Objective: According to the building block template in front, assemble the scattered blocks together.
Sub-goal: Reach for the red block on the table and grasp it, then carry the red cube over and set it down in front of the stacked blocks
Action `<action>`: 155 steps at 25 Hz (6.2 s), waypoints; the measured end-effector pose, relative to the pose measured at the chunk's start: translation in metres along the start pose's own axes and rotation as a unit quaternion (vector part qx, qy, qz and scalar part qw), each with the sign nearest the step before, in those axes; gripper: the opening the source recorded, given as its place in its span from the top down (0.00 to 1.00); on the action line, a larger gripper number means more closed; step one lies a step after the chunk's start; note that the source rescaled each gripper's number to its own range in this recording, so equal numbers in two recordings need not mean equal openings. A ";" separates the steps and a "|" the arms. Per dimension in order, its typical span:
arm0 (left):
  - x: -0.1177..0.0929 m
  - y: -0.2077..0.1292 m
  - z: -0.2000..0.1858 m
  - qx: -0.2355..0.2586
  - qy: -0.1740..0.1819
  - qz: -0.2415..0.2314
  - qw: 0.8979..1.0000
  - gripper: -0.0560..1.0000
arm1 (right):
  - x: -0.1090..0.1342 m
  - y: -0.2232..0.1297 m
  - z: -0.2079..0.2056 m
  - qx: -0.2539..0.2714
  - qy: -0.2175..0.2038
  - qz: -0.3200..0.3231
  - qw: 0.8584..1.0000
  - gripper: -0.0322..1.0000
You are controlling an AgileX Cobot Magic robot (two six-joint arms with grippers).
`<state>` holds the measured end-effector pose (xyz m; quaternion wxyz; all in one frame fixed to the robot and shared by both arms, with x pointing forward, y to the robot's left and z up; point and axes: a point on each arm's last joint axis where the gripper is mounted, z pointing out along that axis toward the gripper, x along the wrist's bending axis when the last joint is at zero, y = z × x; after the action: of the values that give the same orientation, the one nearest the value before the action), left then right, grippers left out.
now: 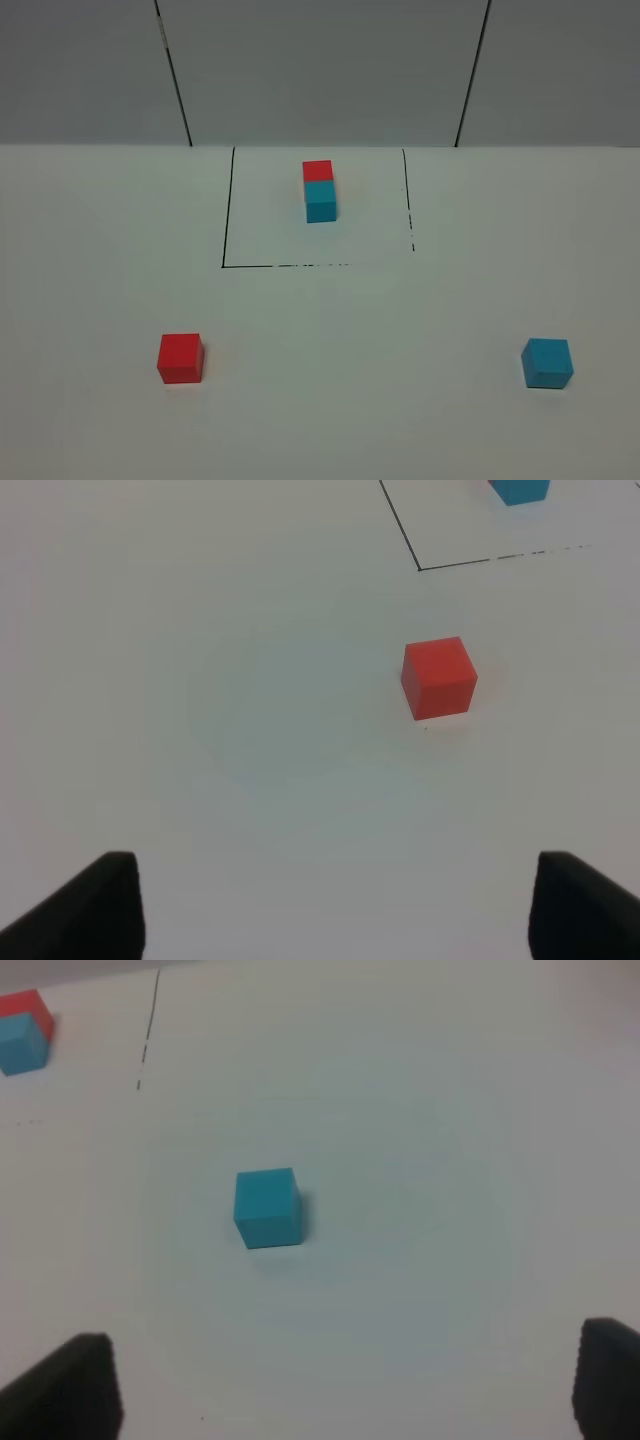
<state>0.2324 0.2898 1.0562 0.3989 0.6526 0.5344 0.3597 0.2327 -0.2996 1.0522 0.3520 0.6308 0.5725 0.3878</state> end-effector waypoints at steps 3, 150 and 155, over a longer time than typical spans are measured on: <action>0.000 0.000 0.000 0.000 0.000 0.000 1.000 0.29 | 0.000 0.000 0.000 0.000 0.000 0.000 1.000 0.19; -0.067 -0.007 0.389 0.503 0.001 -0.094 0.859 0.94 | 0.000 0.000 0.000 0.000 0.000 0.000 1.000 0.19; -0.067 -0.007 0.388 0.510 -0.001 -0.087 0.856 0.94 | 0.000 0.000 0.000 0.000 0.000 0.000 1.000 0.19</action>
<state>0.5655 0.1716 0.8827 0.0410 0.7159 0.6970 -0.0001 0.2327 -0.2996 1.0522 0.3520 0.6308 0.5725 0.3878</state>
